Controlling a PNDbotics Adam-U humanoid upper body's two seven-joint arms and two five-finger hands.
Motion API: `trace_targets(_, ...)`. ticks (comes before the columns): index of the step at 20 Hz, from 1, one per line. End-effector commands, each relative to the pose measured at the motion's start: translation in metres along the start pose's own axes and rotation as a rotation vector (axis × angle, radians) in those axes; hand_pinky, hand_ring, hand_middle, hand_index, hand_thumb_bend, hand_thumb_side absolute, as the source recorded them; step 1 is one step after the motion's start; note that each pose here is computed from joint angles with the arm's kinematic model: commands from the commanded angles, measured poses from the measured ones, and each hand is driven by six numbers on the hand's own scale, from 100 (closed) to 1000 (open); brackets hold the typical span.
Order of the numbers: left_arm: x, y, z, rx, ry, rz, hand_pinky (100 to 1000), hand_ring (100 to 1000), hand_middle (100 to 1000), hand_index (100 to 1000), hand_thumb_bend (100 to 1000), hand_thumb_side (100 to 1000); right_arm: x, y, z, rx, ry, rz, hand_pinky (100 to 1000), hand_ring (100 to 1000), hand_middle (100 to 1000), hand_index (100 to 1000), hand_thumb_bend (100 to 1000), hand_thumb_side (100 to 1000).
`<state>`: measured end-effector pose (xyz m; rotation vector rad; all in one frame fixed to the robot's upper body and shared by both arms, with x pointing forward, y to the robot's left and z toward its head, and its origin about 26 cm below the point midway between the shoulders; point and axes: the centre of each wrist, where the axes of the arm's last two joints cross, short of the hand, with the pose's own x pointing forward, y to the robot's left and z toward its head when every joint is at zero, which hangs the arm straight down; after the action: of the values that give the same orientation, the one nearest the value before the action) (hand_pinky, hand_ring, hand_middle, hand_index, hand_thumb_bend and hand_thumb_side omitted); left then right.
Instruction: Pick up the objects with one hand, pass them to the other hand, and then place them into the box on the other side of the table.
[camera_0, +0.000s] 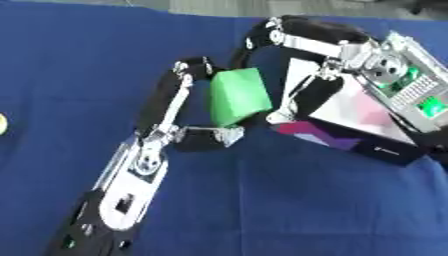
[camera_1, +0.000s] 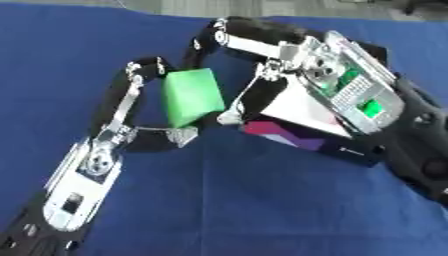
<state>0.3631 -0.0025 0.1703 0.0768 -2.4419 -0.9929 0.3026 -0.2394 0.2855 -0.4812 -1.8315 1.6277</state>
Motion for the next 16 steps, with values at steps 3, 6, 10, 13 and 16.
trace_targets(3,0.02,0.0057,-0.0128,0.046,-0.085,0.014,705,581,509,522,100,227,-0.0003,-0.0049,0.0031,-0.004,0.009,-0.012,808,676,358,696,335,100)
trace_targets(6,0.0201,0.0053,-0.0128,0.049,-0.086,0.016,704,572,509,526,100,226,0.0,-0.0054,0.0029,-0.01,0.001,-0.025,806,660,318,672,306,100)
trace_targets(10,0.0197,0.0048,-0.0127,0.055,-0.085,0.021,704,570,508,537,100,219,0.0001,-0.0063,0.003,-0.017,-0.011,-0.034,805,649,295,645,303,100)
trace_targets(13,0.0196,0.0047,-0.0127,0.058,-0.085,0.024,704,569,505,538,105,218,0.0,-0.0071,0.0034,-0.02,-0.014,-0.036,802,639,268,628,313,100)
trace_targets(16,0.0193,0.0042,-0.0124,0.059,-0.086,0.025,707,571,510,554,242,213,-0.0002,-0.0079,0.0039,-0.027,-0.016,-0.042,803,638,260,625,317,100)
